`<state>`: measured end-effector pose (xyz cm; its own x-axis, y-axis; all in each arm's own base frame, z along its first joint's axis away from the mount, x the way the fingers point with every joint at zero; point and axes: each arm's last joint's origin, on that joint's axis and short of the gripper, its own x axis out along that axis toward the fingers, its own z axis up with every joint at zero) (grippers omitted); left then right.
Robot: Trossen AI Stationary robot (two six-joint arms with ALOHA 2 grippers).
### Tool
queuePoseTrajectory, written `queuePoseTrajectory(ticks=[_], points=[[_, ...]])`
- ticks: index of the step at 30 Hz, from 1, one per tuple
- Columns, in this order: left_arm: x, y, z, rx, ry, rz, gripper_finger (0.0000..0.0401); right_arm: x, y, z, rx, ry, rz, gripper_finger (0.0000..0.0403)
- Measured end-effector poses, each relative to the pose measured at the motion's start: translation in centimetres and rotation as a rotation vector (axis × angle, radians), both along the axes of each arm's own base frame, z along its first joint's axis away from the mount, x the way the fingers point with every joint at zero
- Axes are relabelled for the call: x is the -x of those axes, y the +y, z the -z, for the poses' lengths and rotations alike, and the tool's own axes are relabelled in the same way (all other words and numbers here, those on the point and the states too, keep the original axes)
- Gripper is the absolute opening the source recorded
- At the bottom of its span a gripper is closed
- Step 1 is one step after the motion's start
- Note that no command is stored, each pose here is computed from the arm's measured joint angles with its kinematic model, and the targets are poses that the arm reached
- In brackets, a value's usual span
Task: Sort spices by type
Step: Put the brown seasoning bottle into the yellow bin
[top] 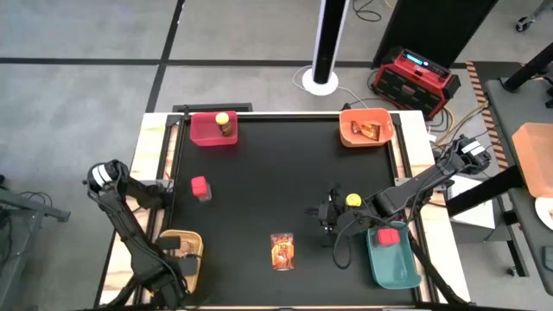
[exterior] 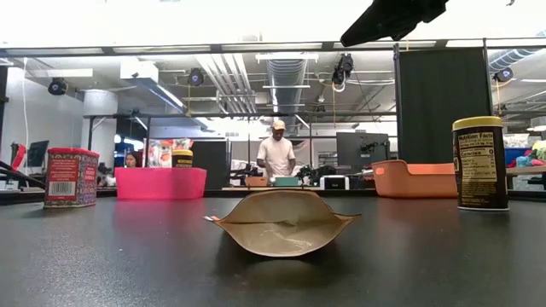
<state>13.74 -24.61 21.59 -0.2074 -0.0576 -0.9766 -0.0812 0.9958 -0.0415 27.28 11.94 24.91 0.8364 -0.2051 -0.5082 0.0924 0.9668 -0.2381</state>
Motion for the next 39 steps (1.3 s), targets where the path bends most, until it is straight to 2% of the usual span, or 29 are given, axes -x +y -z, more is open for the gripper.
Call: queuePoseTrajectory(ticks=[6, 10, 20, 31, 36, 39], points=[[-0.2, -1.3, 0.2, 0.1, -0.099, 0.017, 0.0, 0.1, 0.0, 0.2, 0.003, 0.006, 0.0, 0.0009], [0.1, -1.3, 1.3, 0.107, -0.092, -0.02, 0.0, 0.1, 0.0, 0.3, 0.005, 0.011, -0.002, 0.0009], [0.6, -0.9, 3.5, 0.005, -0.016, -0.024, 0.0, 0.3, -0.1, 0.5, 0.01, 0.033, 0.002, 0.0009], [1.6, 0.9, 3.6, -0.224, 0.093, -0.055, 0.0, 0.3, -0.1, 0.5, 0.009, 0.033, 0.003, 0.0009], [1.6, 1.0, 3.3, -0.222, 0.09, -0.063, 0.0, 0.3, -0.1, 0.5, 0.007, 0.032, 0.005, 0.0009], [1.4, 0.7, 2.9, -0.215, 0.078, -0.109, 0.0, 0.3, -0.1, 0.5, 0.004, 0.031, 0.007, 0.0009]])
